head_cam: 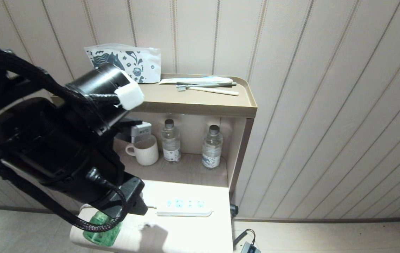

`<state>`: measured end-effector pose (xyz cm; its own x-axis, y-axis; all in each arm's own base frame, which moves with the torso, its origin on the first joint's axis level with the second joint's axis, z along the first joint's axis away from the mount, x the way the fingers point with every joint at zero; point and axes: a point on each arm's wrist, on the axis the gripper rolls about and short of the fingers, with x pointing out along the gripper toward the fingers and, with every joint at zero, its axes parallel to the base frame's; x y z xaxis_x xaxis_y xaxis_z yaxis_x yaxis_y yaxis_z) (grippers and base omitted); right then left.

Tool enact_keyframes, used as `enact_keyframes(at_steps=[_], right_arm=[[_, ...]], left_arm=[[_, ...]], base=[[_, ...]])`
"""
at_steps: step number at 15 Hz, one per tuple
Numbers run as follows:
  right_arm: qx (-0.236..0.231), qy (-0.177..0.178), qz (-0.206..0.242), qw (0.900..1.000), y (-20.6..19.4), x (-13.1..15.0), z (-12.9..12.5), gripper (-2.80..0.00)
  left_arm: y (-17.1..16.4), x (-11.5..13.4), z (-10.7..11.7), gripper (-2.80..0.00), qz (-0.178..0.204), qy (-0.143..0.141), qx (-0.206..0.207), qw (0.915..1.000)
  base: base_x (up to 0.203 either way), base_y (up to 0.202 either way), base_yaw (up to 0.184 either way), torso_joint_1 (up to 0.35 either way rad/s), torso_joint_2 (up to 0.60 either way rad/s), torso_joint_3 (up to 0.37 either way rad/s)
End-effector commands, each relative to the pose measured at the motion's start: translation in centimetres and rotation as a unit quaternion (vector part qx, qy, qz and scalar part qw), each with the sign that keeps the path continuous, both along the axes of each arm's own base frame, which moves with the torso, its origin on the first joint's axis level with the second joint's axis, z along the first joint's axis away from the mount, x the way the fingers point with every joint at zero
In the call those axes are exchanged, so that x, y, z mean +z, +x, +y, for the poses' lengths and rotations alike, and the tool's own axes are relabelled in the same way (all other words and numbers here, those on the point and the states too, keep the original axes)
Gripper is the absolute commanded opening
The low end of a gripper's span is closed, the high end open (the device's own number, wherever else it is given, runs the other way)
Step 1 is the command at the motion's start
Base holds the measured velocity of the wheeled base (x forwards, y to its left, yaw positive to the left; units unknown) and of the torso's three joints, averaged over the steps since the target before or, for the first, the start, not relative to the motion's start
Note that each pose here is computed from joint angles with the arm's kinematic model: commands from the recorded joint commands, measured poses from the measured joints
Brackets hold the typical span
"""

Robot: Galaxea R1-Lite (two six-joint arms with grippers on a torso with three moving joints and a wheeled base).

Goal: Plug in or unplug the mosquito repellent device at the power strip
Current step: Insert the plug into the socket

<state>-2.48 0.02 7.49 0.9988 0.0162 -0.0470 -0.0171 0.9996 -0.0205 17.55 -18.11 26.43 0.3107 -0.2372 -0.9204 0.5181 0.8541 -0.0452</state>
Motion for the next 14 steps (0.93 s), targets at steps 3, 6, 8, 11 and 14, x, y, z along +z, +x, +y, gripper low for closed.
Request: enact_keyframes(at_steps=[3,6,8,11,14], right_arm=[[0.0,0.0,0.0,1.0,0.0,0.0,0.0,-2.8],[0.0,0.0,0.0,1.0,0.0,0.0,0.0,-2.8],[0.0,0.0,0.0,1.0,0.0,0.0,0.0,-2.8],[0.0,0.0,0.0,1.0,0.0,0.0,0.0,-2.8],[0.0,0.0,0.0,1.0,0.0,0.0,0.0,-2.8]], left_arm=[[3.3,-3.8,-4.3,-2.8,0.062,0.03,0.032,0.9971],[5.8,-6.8,-7.1,-2.8,0.088,0.065,0.032,0.9935],[6.6,-7.3,-7.7,-2.8,0.058,0.079,-0.076,0.9923],[8.5,-7.9,-7.8,-2.8,-0.013,0.081,-0.183,0.9796],[9.2,-8.4,-7.6,-2.8,-0.042,0.084,-0.218,0.9714]], base=[[0.0,0.0,0.0,0.0,0.0,0.0],[0.0,0.0,0.0,0.0,0.0,0.0],[0.0,0.0,0.0,0.0,0.0,0.0],[0.0,0.0,0.0,0.0,0.0,0.0],[0.0,0.0,0.0,0.0,0.0,0.0]])
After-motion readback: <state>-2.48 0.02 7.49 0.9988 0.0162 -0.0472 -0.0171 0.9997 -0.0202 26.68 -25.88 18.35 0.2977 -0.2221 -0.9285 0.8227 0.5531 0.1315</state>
